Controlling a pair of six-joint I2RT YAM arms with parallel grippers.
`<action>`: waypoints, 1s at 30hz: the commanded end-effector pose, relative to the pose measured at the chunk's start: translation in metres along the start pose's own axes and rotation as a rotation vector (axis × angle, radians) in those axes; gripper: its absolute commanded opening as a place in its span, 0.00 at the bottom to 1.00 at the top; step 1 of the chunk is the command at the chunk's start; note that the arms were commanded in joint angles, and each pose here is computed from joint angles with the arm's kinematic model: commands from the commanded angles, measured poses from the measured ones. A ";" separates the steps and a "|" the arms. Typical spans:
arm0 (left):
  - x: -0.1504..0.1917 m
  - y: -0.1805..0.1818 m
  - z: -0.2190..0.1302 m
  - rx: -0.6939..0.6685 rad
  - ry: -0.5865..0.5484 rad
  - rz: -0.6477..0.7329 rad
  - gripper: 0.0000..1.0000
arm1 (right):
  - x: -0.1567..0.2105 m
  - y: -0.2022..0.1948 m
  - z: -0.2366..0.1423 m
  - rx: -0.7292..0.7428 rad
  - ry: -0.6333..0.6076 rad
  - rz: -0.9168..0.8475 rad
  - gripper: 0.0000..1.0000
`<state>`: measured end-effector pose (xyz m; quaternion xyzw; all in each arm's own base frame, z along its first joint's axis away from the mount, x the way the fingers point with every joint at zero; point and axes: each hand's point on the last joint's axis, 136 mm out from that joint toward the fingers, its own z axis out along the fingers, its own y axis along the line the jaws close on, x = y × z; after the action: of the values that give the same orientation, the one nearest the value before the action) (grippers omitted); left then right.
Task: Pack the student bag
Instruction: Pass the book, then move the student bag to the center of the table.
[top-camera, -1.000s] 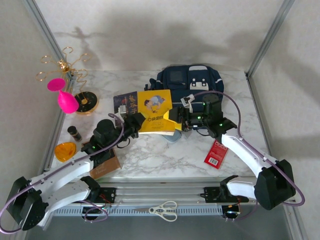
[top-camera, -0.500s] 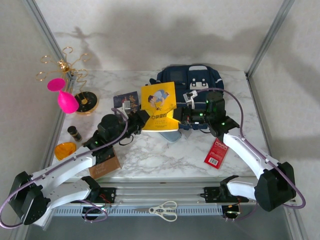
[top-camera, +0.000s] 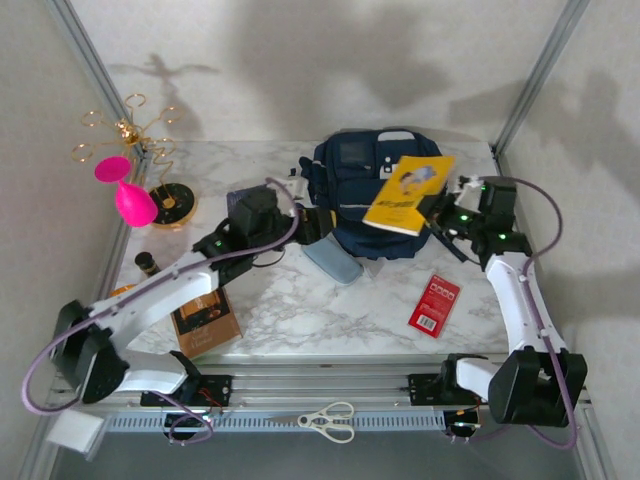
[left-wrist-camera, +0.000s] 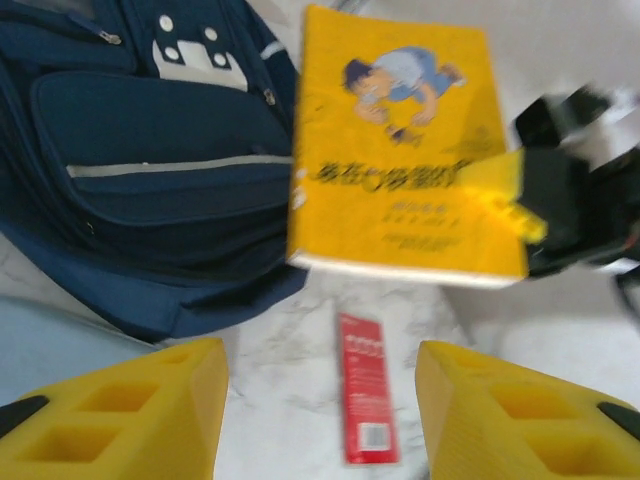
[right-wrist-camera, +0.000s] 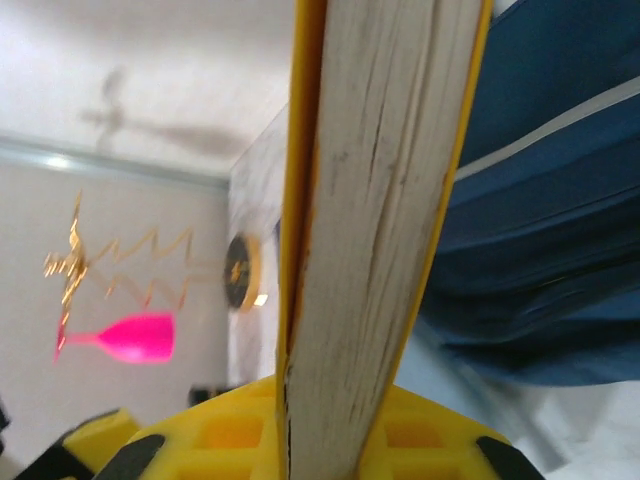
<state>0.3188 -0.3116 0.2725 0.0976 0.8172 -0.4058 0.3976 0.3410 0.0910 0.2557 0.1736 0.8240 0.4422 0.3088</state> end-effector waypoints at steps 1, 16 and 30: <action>0.027 0.003 0.032 0.011 0.158 0.324 0.52 | -0.019 -0.011 -0.024 0.042 -0.099 -0.036 0.00; 0.083 0.039 0.175 0.085 0.433 0.542 0.60 | -0.049 -0.073 -0.034 0.159 -0.195 0.078 0.00; 0.189 0.059 0.179 0.013 0.650 0.356 0.57 | -0.061 -0.127 -0.029 0.349 -0.266 0.134 0.00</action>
<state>0.3665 -0.4420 0.0632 0.3737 0.8445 -0.2909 0.2502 0.3507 -0.0242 0.1759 0.3521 0.8330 0.2882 0.3147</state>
